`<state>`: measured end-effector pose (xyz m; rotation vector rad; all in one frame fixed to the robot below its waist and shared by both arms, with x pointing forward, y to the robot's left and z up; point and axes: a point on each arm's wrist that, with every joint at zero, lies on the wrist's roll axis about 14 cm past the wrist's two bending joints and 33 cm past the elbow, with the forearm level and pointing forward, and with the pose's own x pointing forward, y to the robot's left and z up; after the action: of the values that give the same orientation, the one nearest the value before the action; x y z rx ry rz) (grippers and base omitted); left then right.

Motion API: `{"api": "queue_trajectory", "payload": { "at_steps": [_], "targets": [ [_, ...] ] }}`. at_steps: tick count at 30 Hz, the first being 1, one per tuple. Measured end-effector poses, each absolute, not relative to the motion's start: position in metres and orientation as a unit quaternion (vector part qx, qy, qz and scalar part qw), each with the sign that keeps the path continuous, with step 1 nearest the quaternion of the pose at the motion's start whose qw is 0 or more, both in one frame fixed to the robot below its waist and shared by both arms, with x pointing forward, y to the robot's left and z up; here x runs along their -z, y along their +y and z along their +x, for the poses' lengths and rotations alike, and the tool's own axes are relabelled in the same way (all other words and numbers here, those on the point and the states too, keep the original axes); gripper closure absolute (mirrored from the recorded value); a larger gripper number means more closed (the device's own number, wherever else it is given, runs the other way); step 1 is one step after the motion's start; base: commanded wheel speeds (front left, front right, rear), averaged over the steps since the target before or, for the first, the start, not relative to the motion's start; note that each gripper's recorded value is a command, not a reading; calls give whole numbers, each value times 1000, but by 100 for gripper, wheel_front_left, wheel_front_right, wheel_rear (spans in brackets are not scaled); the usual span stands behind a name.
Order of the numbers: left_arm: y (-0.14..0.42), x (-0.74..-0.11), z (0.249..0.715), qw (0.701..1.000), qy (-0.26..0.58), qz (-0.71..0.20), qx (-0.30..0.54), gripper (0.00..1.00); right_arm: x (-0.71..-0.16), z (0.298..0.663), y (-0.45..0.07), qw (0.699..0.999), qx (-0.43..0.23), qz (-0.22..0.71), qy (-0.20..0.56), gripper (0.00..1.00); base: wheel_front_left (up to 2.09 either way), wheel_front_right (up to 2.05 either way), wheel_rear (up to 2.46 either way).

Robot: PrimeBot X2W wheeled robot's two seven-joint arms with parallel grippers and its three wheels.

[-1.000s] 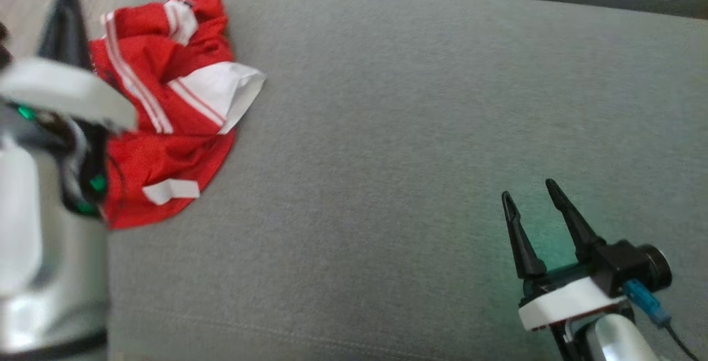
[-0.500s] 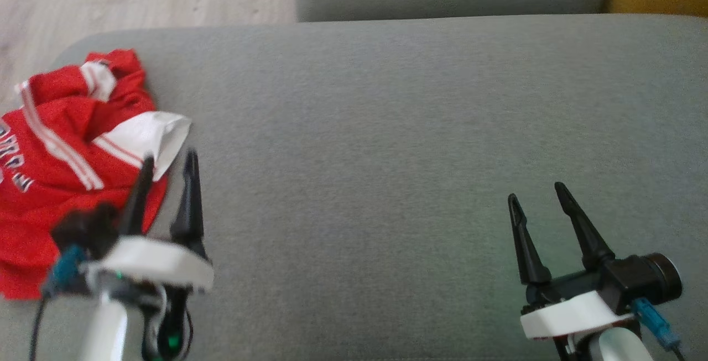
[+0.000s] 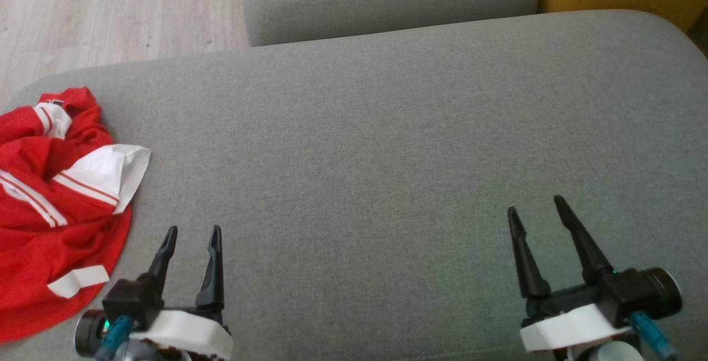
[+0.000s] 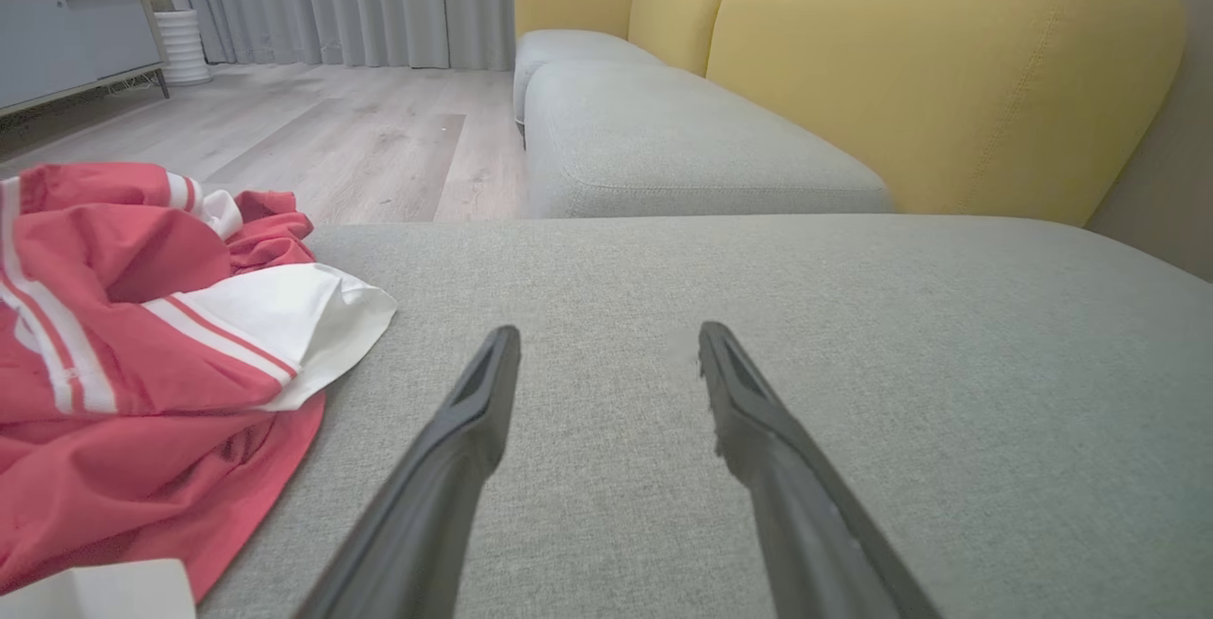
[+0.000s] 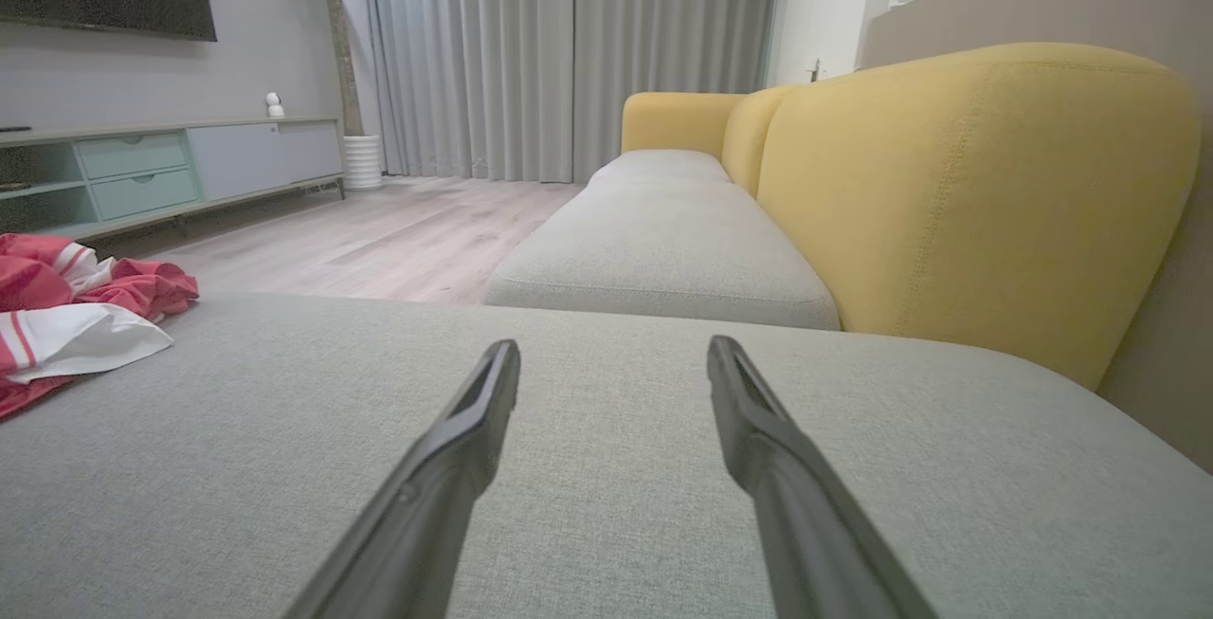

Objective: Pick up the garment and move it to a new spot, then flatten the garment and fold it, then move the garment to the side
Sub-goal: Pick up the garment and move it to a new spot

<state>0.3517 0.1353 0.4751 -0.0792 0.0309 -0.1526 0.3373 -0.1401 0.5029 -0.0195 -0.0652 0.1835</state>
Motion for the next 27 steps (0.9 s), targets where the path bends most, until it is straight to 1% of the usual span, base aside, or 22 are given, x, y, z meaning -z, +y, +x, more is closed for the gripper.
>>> {"api": "queue_trajectory", "payload": {
  "at_steps": [7,17,27],
  "targets": [
    [135,-474,341,996,17,-43,72,0,-496,338,-161,998,-55,25,-21,0,0,0,0],
    [154,-478,338,998,10,-46,35,0,-484,340,-158,998,-59,36,-3,0,0,0,0],
    [169,-467,329,999,26,-46,12,0,-479,344,-158,998,-60,34,5,0,0,0,0]
  ]
}}
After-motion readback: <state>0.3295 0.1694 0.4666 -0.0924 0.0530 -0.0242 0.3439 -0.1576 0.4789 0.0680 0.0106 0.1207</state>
